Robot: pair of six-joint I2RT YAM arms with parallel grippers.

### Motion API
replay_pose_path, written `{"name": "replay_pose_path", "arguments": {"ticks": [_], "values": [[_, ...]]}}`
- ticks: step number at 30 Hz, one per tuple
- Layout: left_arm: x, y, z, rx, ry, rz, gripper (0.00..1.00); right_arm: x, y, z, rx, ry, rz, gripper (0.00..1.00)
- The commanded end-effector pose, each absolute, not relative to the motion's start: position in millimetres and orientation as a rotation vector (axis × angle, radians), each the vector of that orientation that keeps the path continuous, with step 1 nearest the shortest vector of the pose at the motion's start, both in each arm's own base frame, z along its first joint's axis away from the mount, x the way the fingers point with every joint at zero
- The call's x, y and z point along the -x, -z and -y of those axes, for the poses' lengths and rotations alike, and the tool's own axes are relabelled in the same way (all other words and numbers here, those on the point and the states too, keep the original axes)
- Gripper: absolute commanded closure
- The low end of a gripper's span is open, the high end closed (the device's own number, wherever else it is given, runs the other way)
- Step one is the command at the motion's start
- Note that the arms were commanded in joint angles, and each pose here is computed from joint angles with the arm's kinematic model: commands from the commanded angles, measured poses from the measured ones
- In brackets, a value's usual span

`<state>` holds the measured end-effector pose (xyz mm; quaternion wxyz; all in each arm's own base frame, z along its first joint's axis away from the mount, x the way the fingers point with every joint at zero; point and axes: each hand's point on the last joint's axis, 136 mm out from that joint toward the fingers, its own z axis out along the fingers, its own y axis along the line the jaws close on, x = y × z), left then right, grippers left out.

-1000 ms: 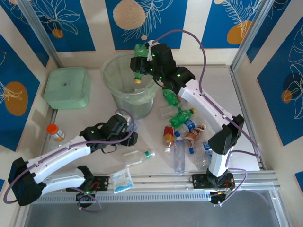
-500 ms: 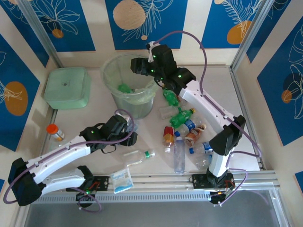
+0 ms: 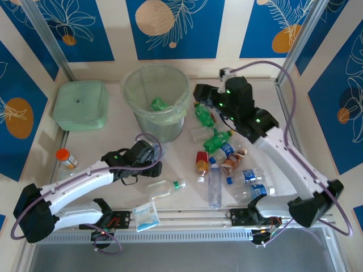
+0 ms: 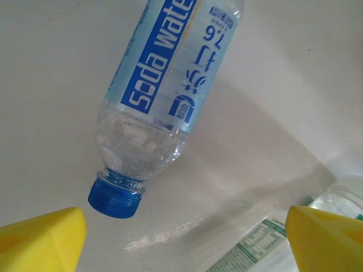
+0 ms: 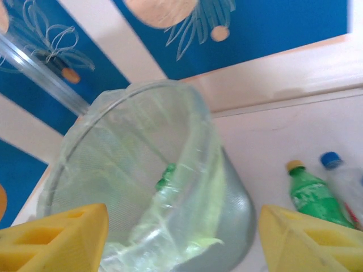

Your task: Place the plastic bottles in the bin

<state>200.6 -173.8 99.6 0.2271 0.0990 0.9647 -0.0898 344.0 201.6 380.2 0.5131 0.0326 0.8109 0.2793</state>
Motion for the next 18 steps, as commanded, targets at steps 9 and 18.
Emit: {"name": "replay_pose_path", "arguments": {"ticks": [9,18], "values": [[-218.5,-77.8,156.8,-0.216,0.137,-2.668,0.12,-290.8,-307.8,-149.1,-0.258,-0.632,-2.076,0.29],[-216.5,-64.0,150.4,-0.187,0.14,-2.702,0.22,-266.9,-267.5,-125.6,-0.324,-0.569,-2.153,0.29]]}}
